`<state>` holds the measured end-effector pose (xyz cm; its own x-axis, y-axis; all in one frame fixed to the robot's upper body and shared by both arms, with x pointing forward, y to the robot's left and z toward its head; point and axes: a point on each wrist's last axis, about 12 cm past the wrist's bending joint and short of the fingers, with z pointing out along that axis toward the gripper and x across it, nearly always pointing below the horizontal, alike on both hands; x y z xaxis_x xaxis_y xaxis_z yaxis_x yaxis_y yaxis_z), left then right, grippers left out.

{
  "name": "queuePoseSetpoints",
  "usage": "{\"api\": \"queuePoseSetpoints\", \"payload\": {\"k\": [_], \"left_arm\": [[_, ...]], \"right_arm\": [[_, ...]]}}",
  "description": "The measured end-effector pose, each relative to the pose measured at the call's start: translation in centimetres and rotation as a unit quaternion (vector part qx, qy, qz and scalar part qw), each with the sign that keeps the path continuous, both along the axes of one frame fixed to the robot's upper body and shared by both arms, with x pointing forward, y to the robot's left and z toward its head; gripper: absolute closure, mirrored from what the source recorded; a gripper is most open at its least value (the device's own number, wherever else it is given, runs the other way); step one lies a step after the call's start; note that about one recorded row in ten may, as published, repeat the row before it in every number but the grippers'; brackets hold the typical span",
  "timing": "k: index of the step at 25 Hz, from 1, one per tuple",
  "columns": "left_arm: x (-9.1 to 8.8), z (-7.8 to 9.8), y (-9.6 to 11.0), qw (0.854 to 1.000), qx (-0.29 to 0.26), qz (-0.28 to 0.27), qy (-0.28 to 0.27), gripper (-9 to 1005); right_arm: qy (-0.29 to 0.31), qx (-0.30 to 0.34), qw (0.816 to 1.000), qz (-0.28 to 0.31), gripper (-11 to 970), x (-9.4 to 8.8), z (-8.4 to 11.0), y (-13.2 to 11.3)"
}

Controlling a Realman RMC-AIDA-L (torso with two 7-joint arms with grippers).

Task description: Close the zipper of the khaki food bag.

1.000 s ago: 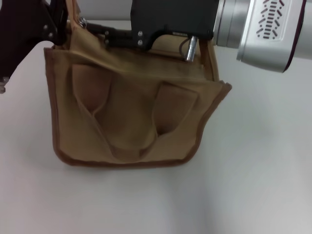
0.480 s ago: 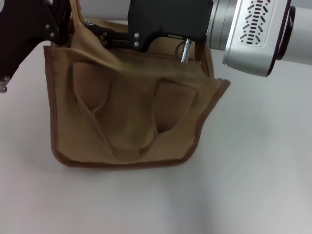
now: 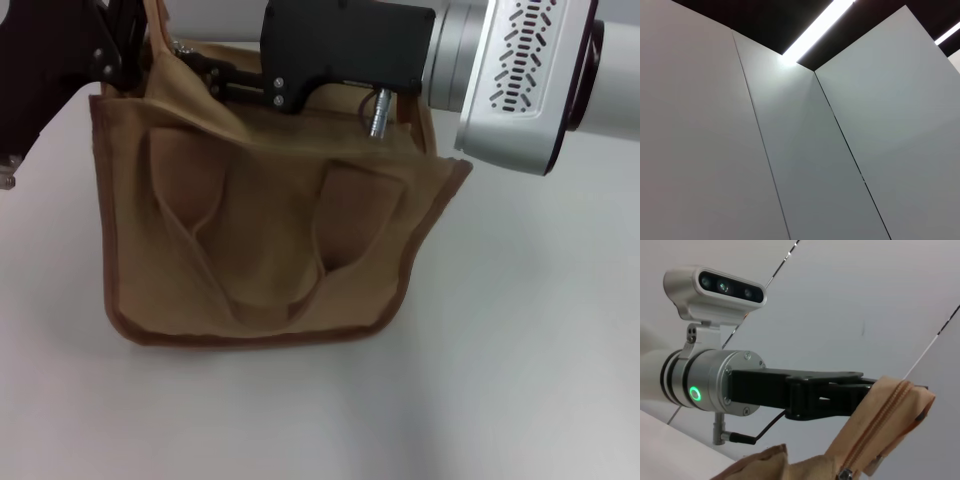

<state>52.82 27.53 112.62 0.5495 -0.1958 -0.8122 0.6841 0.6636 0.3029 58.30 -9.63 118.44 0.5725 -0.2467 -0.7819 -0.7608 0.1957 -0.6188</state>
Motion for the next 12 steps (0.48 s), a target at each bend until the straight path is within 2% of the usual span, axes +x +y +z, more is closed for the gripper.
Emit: {"api": "queuePoseSetpoints", "payload": {"k": [7,12], "left_arm": [[-0.01,-0.1,0.06,1.0,0.0,0.003,0.003,979],[-0.16,-0.21,0.14,1.0,-0.002,0.003,0.005,979]], "right_arm": [[-0.002,-0.003,1.0,0.001,352,-0.16,-0.31,-0.1],[-0.001,-0.004,1.0,0.002,555,-0.28,-0.42,-0.14]]}}
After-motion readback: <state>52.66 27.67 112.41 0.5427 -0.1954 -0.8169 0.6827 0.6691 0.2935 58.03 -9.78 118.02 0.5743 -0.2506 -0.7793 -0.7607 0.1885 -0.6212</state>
